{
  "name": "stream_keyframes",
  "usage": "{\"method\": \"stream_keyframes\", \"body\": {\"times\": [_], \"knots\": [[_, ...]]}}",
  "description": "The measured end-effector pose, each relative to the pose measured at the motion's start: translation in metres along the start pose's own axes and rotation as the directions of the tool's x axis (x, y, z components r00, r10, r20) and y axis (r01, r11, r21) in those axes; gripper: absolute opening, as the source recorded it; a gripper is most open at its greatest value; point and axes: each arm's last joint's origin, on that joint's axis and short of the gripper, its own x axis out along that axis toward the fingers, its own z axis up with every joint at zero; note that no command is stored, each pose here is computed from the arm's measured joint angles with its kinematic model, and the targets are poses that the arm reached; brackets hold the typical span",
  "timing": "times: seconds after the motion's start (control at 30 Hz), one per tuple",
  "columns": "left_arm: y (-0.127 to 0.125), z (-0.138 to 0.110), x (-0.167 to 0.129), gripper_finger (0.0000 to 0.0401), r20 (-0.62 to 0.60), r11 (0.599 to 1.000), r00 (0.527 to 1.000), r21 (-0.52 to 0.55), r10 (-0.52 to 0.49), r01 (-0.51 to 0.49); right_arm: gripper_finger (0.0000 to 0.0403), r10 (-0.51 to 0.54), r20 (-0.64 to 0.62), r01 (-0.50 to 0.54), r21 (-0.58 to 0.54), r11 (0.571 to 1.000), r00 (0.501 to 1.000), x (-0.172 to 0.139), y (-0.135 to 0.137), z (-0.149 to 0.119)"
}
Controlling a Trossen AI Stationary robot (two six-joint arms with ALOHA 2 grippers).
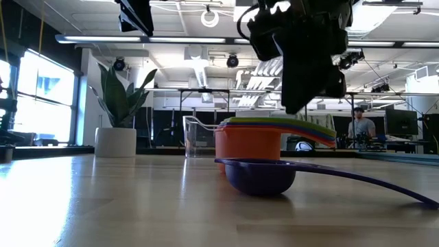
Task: Nest measuring cups in basket
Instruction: Stack the green measuring cup on top of the yellow measuring cup, then stack the light blue measuring cup on top of the green measuring cup
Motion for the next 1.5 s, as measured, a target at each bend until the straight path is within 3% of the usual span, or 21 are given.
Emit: {"method": "stream_keyframes", "body": {"times": [0.27,0.53,0.87,1.03,1.5], "knots": [[0.000,0.000,0.000,0.0048,0.001,1.000,1.000,0.000,0.000,0.000,0.0057,-0.001,0.092,-0.003,0.037,0.999,0.996,-0.032,0.002,0.000],[-0.003,-0.001,0.000,0.0048,-0.005,1.000,1.000,0.013,-0.007,0.007,0.0057,-0.052,0.111,0.031,0.185,0.982,0.992,-0.052,0.002,-0.011],[-0.010,-0.004,0.001,0.0048,-0.012,0.999,1.000,0.040,-0.019,0.020,0.0057,-0.198,-0.035,0.199,0.331,0.922,0.980,-0.054,0.004,-0.052],[-0.010,-0.004,0.001,0.0048,-0.012,0.999,1.000,0.040,-0.019,0.020,0.0057,-0.262,-0.094,0.279,0.353,0.893,0.960,-0.055,0.006,-0.074],[-0.010,-0.003,0.001,0.0048,-0.010,0.999,1.000,0.041,-0.020,0.020,0.0057,-0.324,-0.153,0.358,0.402,0.843,0.934,-0.052,0.009,-0.120]]}}
